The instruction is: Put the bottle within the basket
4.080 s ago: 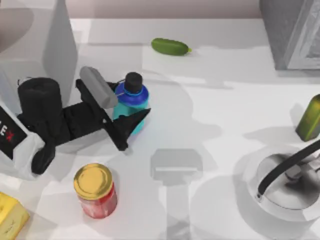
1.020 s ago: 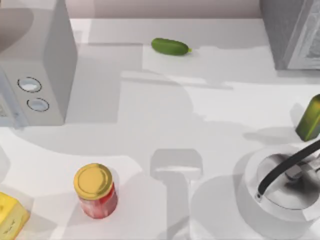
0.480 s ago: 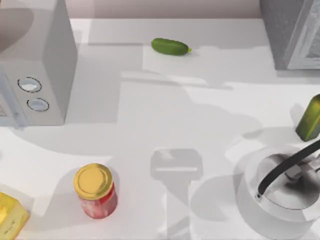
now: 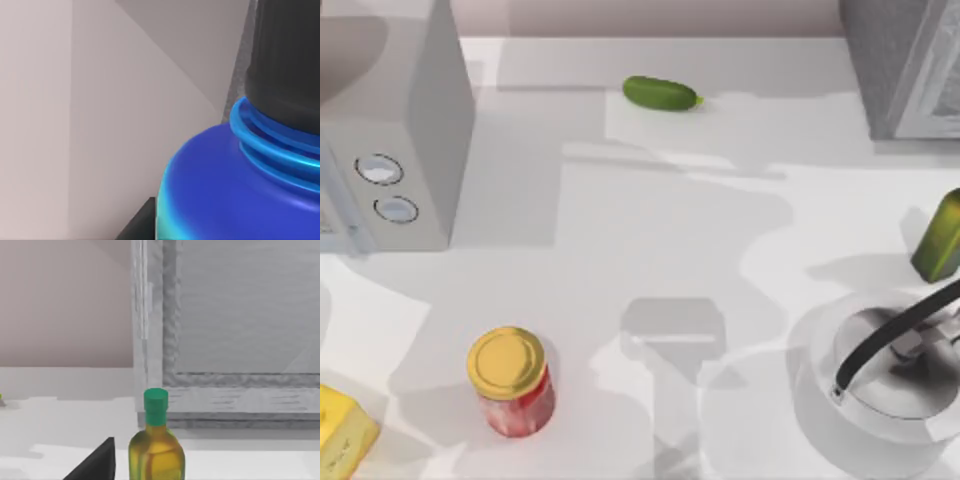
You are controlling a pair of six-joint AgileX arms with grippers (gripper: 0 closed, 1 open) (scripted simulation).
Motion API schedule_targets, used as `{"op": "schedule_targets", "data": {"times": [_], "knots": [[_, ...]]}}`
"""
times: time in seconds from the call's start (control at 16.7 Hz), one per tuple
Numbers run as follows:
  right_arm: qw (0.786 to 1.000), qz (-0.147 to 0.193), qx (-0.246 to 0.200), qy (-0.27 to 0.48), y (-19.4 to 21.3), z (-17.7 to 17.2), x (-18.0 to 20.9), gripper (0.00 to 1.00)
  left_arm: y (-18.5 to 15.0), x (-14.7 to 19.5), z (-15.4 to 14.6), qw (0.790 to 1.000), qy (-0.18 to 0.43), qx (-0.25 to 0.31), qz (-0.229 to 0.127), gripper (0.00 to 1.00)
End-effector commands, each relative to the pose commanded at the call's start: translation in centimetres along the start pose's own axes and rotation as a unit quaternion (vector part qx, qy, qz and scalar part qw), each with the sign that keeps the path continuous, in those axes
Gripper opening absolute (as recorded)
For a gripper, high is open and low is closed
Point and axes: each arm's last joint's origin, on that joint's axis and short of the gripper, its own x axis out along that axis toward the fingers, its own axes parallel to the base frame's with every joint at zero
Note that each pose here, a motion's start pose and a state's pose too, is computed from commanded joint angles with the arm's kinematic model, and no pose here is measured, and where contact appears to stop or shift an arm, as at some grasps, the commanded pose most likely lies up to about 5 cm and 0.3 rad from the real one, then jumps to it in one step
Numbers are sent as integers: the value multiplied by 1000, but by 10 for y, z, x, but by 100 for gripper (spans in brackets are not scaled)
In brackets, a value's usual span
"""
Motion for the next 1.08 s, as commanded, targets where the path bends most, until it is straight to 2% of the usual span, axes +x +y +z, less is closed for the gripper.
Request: {"op": "schedule_targets", "data": {"times": [0.3, 0.6, 0.84, 1.08], "knots": [[1000, 0, 0, 0, 0, 0, 0, 100, 5, 18, -14, 1000, 2, 19, 15, 0], [1000, 0, 0, 0, 0, 0, 0, 100, -11, 29, -6, 998, -4, 59, 24, 0], [1000, 0, 0, 0, 0, 0, 0, 100, -12, 29, -5, 998, -5, 62, 23, 0], [1000, 0, 0, 0, 0, 0, 0, 100, -12, 29, -5, 998, -5, 62, 23, 30]]}}
